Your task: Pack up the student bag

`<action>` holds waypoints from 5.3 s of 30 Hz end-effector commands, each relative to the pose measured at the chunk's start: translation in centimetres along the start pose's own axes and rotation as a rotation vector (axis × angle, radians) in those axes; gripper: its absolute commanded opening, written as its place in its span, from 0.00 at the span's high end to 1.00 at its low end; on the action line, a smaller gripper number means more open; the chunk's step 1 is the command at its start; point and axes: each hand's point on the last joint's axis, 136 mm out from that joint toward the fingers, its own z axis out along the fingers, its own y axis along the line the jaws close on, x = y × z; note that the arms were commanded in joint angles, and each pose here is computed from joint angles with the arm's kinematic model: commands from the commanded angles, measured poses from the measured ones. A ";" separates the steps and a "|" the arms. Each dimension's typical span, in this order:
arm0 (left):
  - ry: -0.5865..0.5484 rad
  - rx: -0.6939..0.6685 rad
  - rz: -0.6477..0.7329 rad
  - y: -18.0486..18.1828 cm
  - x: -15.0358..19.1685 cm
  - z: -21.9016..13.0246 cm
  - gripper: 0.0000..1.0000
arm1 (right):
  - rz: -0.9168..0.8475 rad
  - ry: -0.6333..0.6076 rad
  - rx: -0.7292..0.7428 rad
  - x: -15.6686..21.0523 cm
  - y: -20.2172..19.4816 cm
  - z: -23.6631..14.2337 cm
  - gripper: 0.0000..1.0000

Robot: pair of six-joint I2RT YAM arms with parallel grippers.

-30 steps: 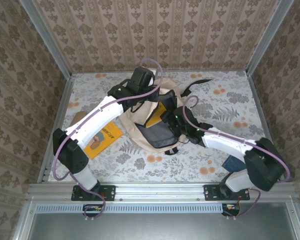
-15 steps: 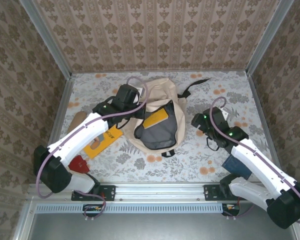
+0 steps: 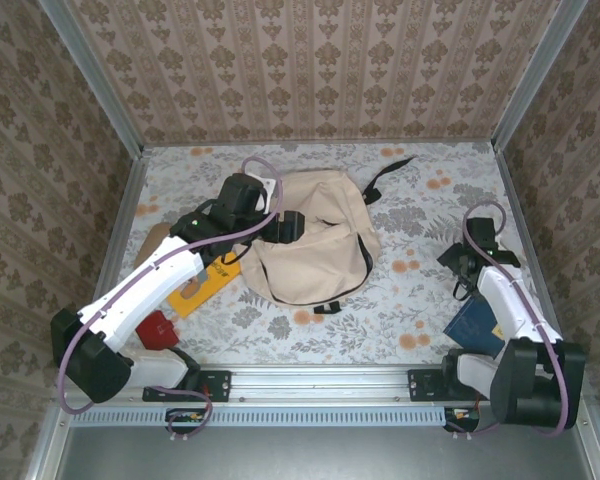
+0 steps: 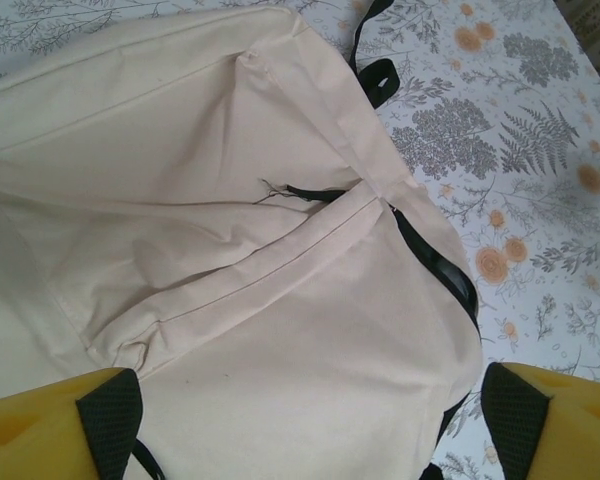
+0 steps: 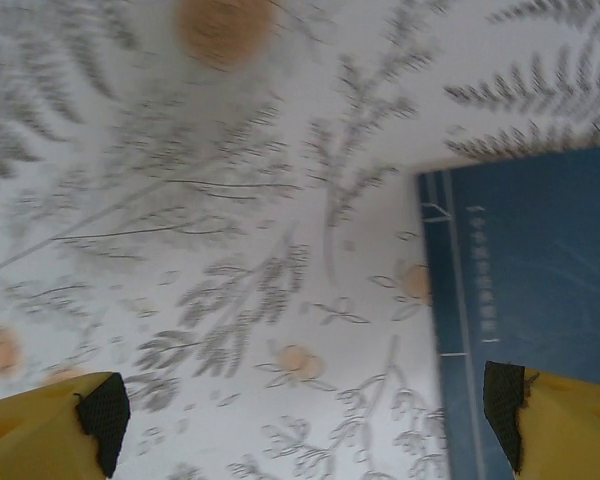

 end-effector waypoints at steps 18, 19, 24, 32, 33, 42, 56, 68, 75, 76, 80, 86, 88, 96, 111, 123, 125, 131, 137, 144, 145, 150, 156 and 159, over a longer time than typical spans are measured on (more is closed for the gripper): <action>0.027 0.030 -0.012 -0.1 1.0 0.6 0.01 | 0.106 0.214 -0.055 3.4 -1.0 4.3 0.06; 0.029 0.032 -0.013 -0.1 1.0 0.6 0.01 | 0.111 0.234 -0.088 3.6 -0.5 4.3 0.06; 0.038 0.032 -0.015 -0.2 1.2 0.9 0.00 | 0.131 0.333 -0.306 4.8 3.5 3.9 0.08; 0.067 0.053 -0.024 -1.1 1.5 2.1 0.00 | 0.110 0.402 -0.449 7.5 9.3 2.8 0.08; 0.078 0.057 -0.022 -1.4 1.7 2.4 0.00 | 0.099 0.413 -0.462 8.1 10.0 2.6 0.08; 0.154 0.082 0.012 -4.8 2.9 5.2 0.00 | -0.008 0.465 -0.550 9.7 13.2 0.3 0.09; 0.250 0.183 -0.010 -12.5 5.1 10.0 0.09 | -0.132 0.174 -0.128 2.6 1.7 0.4 0.11; 0.338 0.238 -0.031 -15.8 6.6 12.8 0.34 | -0.145 0.280 -0.165 4.8 2.7 2.5 0.48; 0.376 0.265 -0.030 -17.9 6.9 14.7 0.42 | -0.199 0.396 -0.219 9.0 4.3 2.6 0.64; 0.380 0.260 -0.019 -18.2 6.8 15.0 0.43 | -0.205 0.392 -0.240 9.3 4.9 2.7 0.65; 0.411 0.213 -0.013 -18.1 7.9 16.8 0.49 | -0.212 0.404 -0.304 10.0 6.0 1.6 0.65; 0.439 0.211 -0.051 -18.1 9.2 18.7 0.56 | -0.216 0.264 -0.230 7.1 4.2 0.0 0.53; 0.449 0.218 -0.065 -18.4 9.7 19.3 0.59 | -0.213 0.219 -0.188 6.1 3.4 0.0 0.45; 0.515 0.204 -0.079 -19.0 12.5 21.8 0.65 | -0.256 0.263 -0.126 6.6 2.8 1.7 0.38; 0.651 0.142 -0.122 -17.5 17.4 24.6 0.70 | -0.280 0.386 -0.209 9.1 4.1 2.5 0.43; 0.676 0.140 -0.127 -17.4 18.5 25.2 0.77 | -0.351 0.346 -0.251 8.9 5.9 -1.0 0.60; 0.675 0.140 -0.128 -17.4 18.5 25.3 0.77 | -0.359 0.342 -0.259 9.0 6.1 -1.5 0.62; 0.672 0.155 -0.131 -17.8 18.2 25.3 0.79 | -0.372 0.357 -0.291 9.4 6.9 -1.8 0.76; 0.606 0.231 -0.120 -19.5 14.4 23.5 0.74 | -0.370 0.297 -0.291 8.2 6.9 -2.9 0.95; 0.470 0.278 -0.114 -19.3 7.3 19.2 0.54 | -0.397 0.223 -0.373 6.5 7.5 -7.2 0.95; 0.457 0.276 -0.118 -18.8 6.7 18.7 0.51 | -0.405 0.223 -0.399 6.4 7.8 -8.0 0.94; 0.392 0.288 -0.178 -15.7 3.8 15.8 0.37 | -0.424 0.241 -0.580 6.8 9.8 -11.9 0.94; 0.315 0.458 -0.277 -13.3 1.7 12.0 0.15 | -0.406 0.340 -0.921 7.8 14.5 -17.2 0.93; 0.299 0.500 -0.308 -12.1 1.5 10.7 0.10 | -0.397 0.403 -1.055 8.1 16.4 -19.3 0.92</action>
